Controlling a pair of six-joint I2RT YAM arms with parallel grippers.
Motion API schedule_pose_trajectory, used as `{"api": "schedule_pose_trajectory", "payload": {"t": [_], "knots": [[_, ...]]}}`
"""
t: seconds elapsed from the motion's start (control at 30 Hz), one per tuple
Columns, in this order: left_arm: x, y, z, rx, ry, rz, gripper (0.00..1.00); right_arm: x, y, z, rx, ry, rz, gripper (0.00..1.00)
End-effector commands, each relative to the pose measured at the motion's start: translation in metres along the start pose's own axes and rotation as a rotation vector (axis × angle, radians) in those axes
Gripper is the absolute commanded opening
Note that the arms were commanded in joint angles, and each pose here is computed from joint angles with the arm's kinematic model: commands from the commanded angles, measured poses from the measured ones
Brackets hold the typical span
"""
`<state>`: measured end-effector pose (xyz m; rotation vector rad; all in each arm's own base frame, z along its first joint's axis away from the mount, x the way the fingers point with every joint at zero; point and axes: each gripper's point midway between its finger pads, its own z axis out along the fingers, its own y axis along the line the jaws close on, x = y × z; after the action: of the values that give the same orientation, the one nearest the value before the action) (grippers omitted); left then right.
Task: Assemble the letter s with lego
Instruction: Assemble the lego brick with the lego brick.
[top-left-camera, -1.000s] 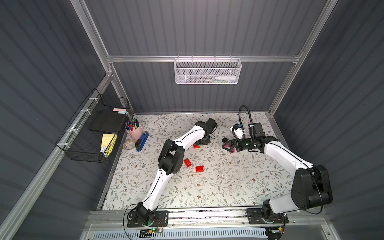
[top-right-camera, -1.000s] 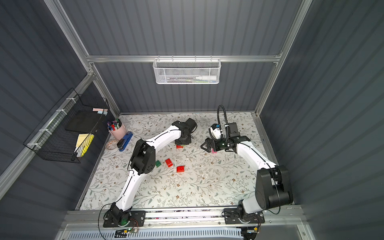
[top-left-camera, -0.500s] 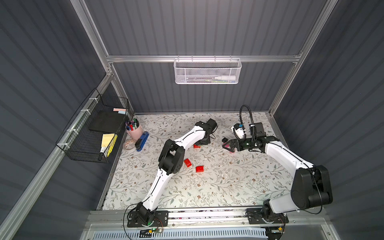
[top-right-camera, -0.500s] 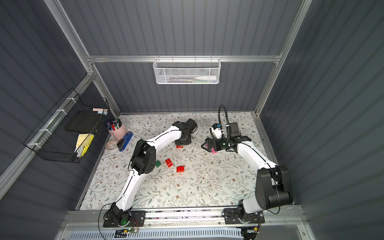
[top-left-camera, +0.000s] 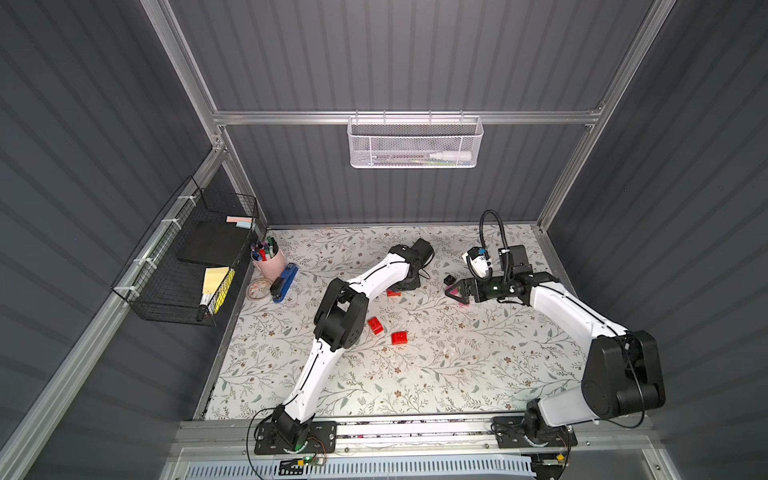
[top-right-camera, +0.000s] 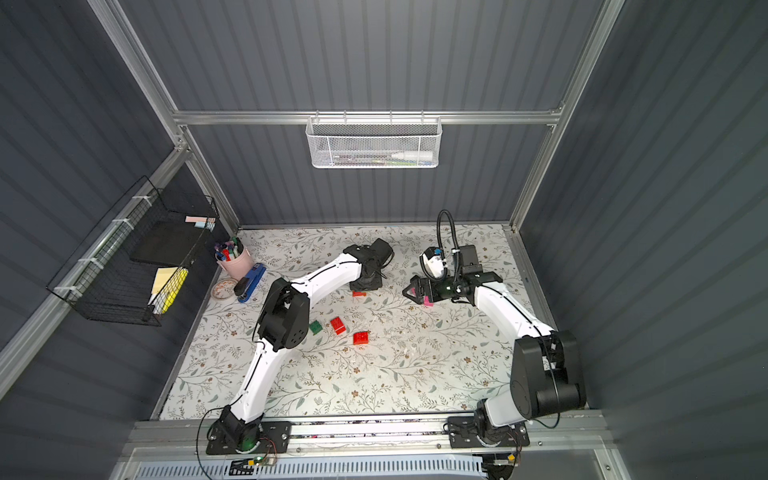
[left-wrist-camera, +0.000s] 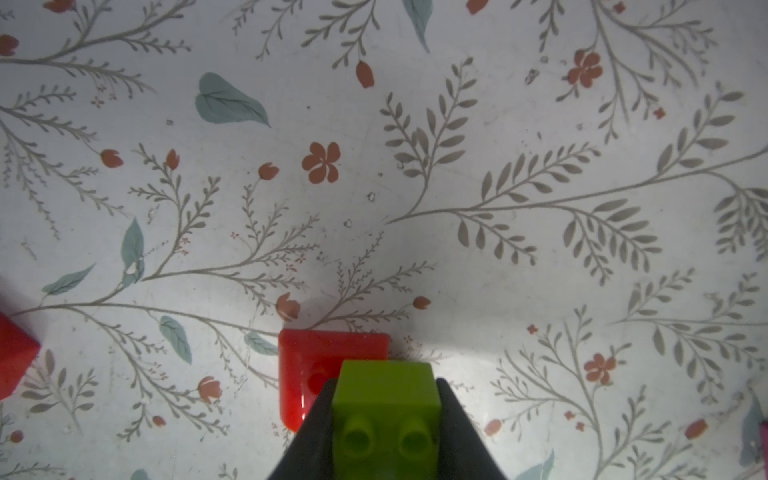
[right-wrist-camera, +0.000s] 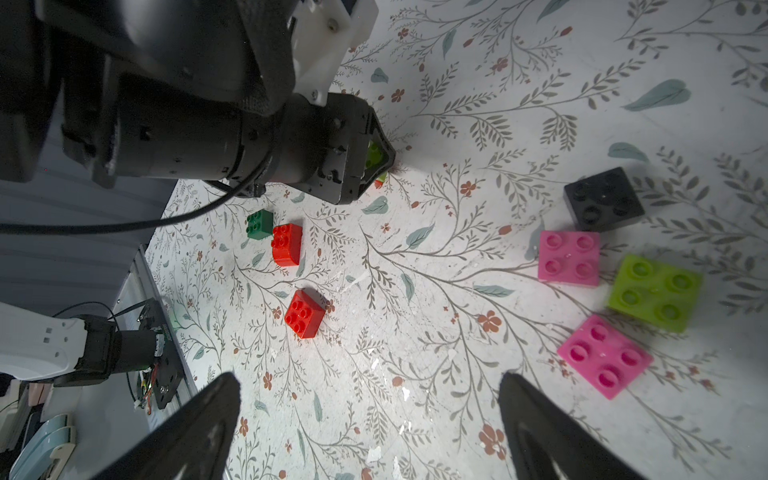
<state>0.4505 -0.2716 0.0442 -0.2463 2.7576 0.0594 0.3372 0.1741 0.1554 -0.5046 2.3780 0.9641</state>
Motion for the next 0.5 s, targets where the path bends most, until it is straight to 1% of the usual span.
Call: {"api": "schedule_pose_trajectory", "payload": {"t": [0.0, 0.2, 0.47], "knots": [[0.033, 0.027, 0.046, -0.070, 0.145, 0.008, 0.31, 0.005, 0.000, 0.002, -0.019, 0.007, -0.003, 0.99], [0.026, 0.023, 0.039, -0.051, 0.139, 0.034, 0.36, 0.003, 0.001, 0.000, -0.021, 0.002, -0.005, 0.99], [0.017, 0.016, 0.030, -0.012, 0.123, 0.048, 0.45, 0.002, 0.003, -0.001, -0.023, -0.001, -0.005, 0.99]]}}
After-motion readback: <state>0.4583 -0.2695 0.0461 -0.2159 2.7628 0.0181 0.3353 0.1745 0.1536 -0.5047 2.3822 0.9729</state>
